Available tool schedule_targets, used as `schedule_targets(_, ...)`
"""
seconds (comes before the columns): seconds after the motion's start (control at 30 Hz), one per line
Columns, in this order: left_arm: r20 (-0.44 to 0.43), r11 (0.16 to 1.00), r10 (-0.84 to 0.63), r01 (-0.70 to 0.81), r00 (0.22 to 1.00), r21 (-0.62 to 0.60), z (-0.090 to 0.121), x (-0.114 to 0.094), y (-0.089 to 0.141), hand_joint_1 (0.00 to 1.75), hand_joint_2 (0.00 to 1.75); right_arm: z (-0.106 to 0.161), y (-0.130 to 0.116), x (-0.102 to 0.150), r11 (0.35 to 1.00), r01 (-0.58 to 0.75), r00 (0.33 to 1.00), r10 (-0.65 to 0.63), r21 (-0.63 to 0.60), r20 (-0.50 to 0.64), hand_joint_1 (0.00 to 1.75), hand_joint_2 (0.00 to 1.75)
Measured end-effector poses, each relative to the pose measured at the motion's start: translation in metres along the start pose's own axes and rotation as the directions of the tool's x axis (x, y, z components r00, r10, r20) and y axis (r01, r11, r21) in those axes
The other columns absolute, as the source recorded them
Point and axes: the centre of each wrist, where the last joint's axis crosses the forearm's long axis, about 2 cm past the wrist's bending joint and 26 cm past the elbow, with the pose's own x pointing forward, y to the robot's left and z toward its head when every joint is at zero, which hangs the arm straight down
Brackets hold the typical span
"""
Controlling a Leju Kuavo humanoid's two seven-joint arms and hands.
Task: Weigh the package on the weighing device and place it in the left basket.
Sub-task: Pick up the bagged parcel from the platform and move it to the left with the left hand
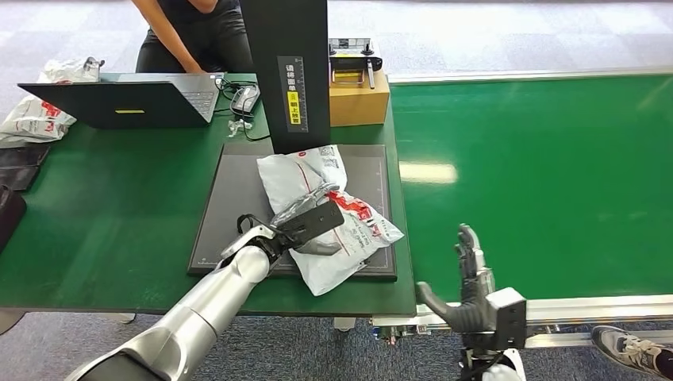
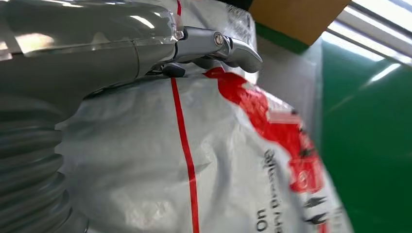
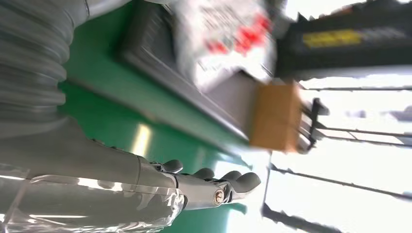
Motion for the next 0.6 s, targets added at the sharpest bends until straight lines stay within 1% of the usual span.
schedule_targets(0.13, -0.044, 0.994, -0.104, 0.103, 0.994, -0.020, 0.001, -0.004, -0.004, 0.00, 1.75, -0.006, -0.019, 0.024, 0.997, -0.045, 0.992, 0.053, -0.068, 0.117, 0.00, 1.75)
schedule_targets(0.3, -0.136, 0.973, -0.229, 0.227, 0.964, -0.032, 0.001, -0.005, -0.004, 0.02, 1.75, -0.008, -0.031, 0.046, 0.986, -0.095, 0.968, 0.123, -0.134, 0.219, 0.00, 1.75)
schedule_targets(0.37, -0.170, 0.960, -0.279, 0.278, 0.945, -0.029, 0.001, -0.005, -0.004, 0.88, 1.75, -0.009, -0.034, 0.053, 0.983, -0.106, 0.959, 0.140, -0.147, 0.246, 0.00, 1.75)
schedule_targets(0.43, -0.182, 0.953, -0.300, 0.301, 0.936, -0.024, 0.001, -0.006, -0.004, 1.73, 1.75, -0.010, -0.034, 0.057, 0.982, -0.110, 0.954, 0.147, -0.151, 0.261, 0.00, 1.75)
schedule_targets(0.6, -0.159, 0.946, -0.311, 0.322, 0.937, 0.046, 0.004, -0.010, -0.007, 1.75, 1.75, -0.011, -0.034, 0.060, 0.983, -0.098, 0.956, 0.137, -0.155, 0.260, 0.00, 1.75)
